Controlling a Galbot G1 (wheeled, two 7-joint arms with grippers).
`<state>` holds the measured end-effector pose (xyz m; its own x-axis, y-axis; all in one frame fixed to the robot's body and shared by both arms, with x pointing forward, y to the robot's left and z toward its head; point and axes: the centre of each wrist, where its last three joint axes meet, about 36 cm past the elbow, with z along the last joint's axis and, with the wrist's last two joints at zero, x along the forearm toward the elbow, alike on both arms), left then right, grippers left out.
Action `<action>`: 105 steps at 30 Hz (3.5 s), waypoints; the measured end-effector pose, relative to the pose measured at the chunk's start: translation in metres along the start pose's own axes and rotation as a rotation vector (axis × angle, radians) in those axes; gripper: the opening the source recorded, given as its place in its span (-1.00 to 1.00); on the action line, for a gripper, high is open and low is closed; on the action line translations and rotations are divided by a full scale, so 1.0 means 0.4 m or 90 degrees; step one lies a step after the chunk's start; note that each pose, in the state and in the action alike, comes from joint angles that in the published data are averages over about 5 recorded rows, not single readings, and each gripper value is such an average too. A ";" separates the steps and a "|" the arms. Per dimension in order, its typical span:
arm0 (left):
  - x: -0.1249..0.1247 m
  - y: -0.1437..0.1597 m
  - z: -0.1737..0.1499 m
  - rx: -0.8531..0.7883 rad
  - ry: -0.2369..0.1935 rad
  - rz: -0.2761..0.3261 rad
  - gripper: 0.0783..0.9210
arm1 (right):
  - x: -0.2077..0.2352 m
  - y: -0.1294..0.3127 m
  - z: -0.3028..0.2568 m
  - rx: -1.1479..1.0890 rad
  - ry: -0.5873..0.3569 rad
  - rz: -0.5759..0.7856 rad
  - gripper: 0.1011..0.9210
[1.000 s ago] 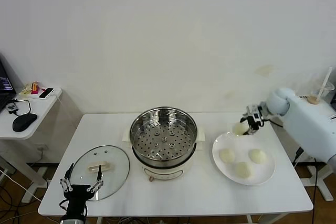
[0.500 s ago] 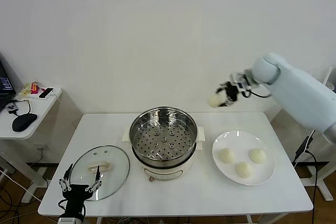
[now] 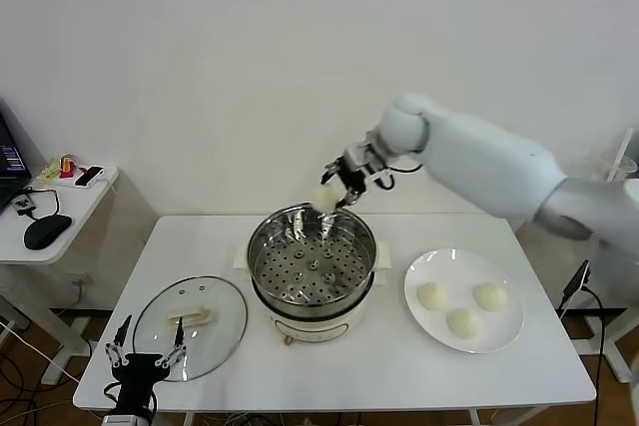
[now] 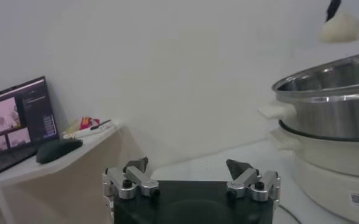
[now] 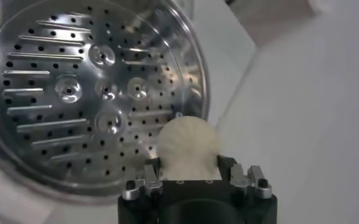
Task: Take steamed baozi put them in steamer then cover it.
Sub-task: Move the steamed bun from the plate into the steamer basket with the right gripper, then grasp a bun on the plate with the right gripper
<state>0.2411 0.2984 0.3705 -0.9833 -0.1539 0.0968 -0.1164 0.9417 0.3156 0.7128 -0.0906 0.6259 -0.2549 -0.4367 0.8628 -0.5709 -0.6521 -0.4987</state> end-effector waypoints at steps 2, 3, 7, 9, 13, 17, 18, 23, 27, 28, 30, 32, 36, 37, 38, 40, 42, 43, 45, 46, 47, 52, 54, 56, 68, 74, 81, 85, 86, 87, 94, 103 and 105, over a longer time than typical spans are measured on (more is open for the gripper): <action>0.000 0.001 0.001 -0.001 -0.001 -0.002 0.77 | -0.027 -0.007 -0.011 0.029 -0.001 -0.007 0.20; 0.000 0.001 0.000 -0.002 -0.002 -0.003 0.77 | -0.040 -0.010 -0.016 0.043 -0.001 -0.010 0.20; 0.002 0.000 -0.001 -0.003 -0.003 -0.004 0.77 | -0.086 -0.019 -0.032 0.093 -0.002 -0.020 0.20; 0.004 0.000 0.000 -0.004 -0.004 -0.006 0.77 | -0.104 -0.022 -0.037 0.115 -0.002 -0.025 0.20; 0.006 -0.002 -0.004 -0.005 -0.008 -0.009 0.77 | -0.133 -0.025 -0.043 0.152 0.001 -0.034 0.21; 0.006 -0.005 -0.011 -0.004 -0.013 -0.008 0.77 | -0.154 -0.024 -0.045 0.181 0.005 -0.047 0.22; 0.006 -0.005 -0.012 -0.004 -0.014 -0.008 0.77 | -0.158 -0.024 -0.045 0.187 0.006 -0.050 0.22; 0.007 -0.009 -0.014 -0.003 -0.016 -0.006 0.77 | -0.177 -0.018 -0.042 0.209 0.012 -0.063 0.23; 0.007 -0.012 -0.018 -0.001 -0.018 -0.005 0.77 | -0.177 -0.016 -0.035 0.217 0.015 -0.066 0.35; 0.007 -0.012 -0.019 -0.001 -0.019 -0.005 0.77 | -0.175 -0.016 -0.033 0.218 0.016 -0.066 0.42; 0.006 -0.012 -0.020 -0.001 -0.020 -0.005 0.77 | -0.167 -0.017 -0.030 0.215 0.018 -0.067 0.54; 0.006 -0.012 -0.021 -0.001 -0.020 -0.005 0.77 | -0.153 -0.018 -0.028 0.206 0.020 -0.066 0.67; 0.005 -0.012 -0.025 0.000 -0.021 -0.003 0.77 | -0.106 -0.022 -0.029 0.163 0.024 -0.058 0.75; 0.004 -0.012 -0.026 0.000 -0.021 -0.002 0.77 | -0.089 -0.022 -0.030 0.148 0.026 -0.054 0.76; 0.003 -0.012 -0.027 0.000 -0.022 -0.001 0.77 | -0.071 -0.023 -0.030 0.133 0.028 -0.050 0.76; 0.001 -0.012 -0.030 0.002 -0.022 0.001 0.77 | -0.032 -0.019 -0.028 0.101 0.033 -0.042 0.76; -0.001 -0.012 -0.034 0.004 -0.024 0.004 0.77 | 0.011 -0.008 -0.020 0.066 0.042 -0.035 0.76; -0.003 -0.012 -0.037 0.005 -0.025 0.005 0.77 | 0.033 0.000 -0.014 0.048 0.048 -0.032 0.76; -0.006 -0.012 -0.042 0.007 -0.026 0.008 0.77 | 0.081 0.023 0.000 0.008 0.060 -0.023 0.76; -0.007 -0.012 -0.043 0.008 -0.027 0.009 0.77 | 0.103 0.038 0.008 -0.012 0.065 -0.019 0.76; -0.008 -0.013 -0.045 0.009 -0.027 0.011 0.77 | 0.126 0.056 0.017 -0.034 0.071 -0.014 0.76; -0.014 -0.016 -0.052 0.011 -0.031 0.018 0.77 | 0.227 0.182 0.063 -0.147 0.099 0.002 0.76; -0.016 -0.017 -0.058 0.013 -0.034 0.022 0.77 | 0.260 0.243 0.080 -0.187 0.111 0.004 0.76; -0.019 -0.019 -0.064 0.014 -0.037 0.026 0.77 | 0.284 0.305 0.093 -0.221 0.122 0.004 0.76; -0.037 -0.018 -0.067 0.013 -0.035 0.029 0.77 | 0.274 0.612 0.138 -0.363 0.166 -0.026 0.76; -0.035 -0.012 -0.060 0.010 -0.026 0.023 0.77 | 0.203 0.703 0.148 -0.399 0.179 -0.057 0.76; -0.032 -0.007 -0.054 0.007 -0.019 0.018 0.77 | 0.115 0.753 0.150 -0.416 0.182 -0.088 0.76; -0.032 -0.004 -0.051 0.005 -0.016 0.015 0.77 | 0.068 0.764 0.151 -0.421 0.183 -0.095 0.76; -0.032 -0.003 -0.050 0.005 -0.016 0.015 0.77 | 0.057 0.766 0.151 -0.422 0.183 -0.096 0.76; -0.032 -0.002 -0.050 0.005 -0.016 0.014 0.77 | 0.047 0.766 0.152 -0.423 0.183 -0.098 0.76; -0.032 0.003 -0.048 0.004 -0.014 0.010 0.77 | -0.021 0.768 0.154 -0.431 0.181 -0.103 0.76; -0.034 0.004 -0.045 0.004 -0.013 0.006 0.77 | -0.075 0.747 0.159 -0.434 0.185 -0.100 0.68; -0.035 0.005 -0.044 0.004 -0.013 0.005 0.77 | -0.082 0.743 0.162 -0.435 0.187 -0.101 0.63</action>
<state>0.2569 0.2971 0.3865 -0.9868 -0.1401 0.0807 -0.1089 0.9448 0.3092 0.6020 -0.3105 0.4440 -0.2724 -0.1250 0.9540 -0.9500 -0.1223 -0.2873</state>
